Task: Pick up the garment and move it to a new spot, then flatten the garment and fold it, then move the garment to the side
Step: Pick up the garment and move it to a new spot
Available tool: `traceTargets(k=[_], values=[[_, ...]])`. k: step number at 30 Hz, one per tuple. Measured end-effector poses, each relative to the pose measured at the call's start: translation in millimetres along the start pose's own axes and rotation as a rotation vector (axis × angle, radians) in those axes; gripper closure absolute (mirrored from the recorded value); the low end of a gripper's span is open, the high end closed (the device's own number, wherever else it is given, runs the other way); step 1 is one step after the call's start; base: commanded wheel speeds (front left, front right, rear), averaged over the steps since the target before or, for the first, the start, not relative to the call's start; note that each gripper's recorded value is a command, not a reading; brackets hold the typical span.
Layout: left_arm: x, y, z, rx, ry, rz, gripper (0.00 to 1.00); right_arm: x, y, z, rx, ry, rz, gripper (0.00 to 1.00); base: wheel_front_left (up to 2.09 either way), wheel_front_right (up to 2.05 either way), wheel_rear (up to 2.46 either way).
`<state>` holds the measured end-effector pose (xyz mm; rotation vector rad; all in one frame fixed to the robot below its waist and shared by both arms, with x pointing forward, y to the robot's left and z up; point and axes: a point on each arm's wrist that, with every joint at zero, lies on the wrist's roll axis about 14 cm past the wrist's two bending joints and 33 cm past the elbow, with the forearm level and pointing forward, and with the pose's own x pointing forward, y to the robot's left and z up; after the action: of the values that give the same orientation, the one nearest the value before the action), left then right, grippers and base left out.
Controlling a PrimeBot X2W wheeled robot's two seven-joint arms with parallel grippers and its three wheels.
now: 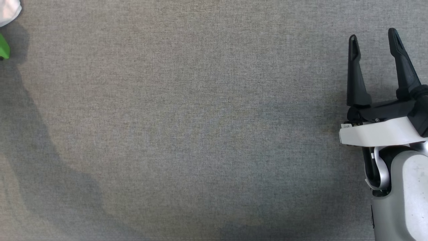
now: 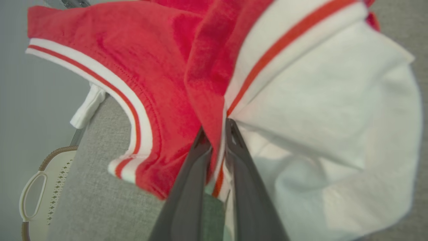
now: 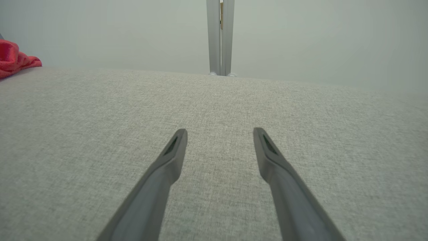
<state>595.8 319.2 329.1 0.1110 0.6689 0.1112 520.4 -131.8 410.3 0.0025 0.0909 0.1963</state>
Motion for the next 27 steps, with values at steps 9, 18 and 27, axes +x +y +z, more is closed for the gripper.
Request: traceTargets(k=[9, 18, 27], values=[[-25, 16, 43, 0.070, -0.121, 0.021, 1.00, -6, 4, 21, 0.030, -0.058, 0.007, 0.00, 0.00, 0.00, 0.00], [-81, -6, 147, 0.235, -0.355, -0.035, 1.00, -30, 0, 51, 0.075, -0.121, -0.015, 0.00, 0.00, 0.00, 0.00], [-180, -89, 247, 0.349, -0.641, -0.237, 1.00, -80, -22, 76, 0.102, -0.166, -0.100, 0.00, 0.00, 0.00, 0.00]])
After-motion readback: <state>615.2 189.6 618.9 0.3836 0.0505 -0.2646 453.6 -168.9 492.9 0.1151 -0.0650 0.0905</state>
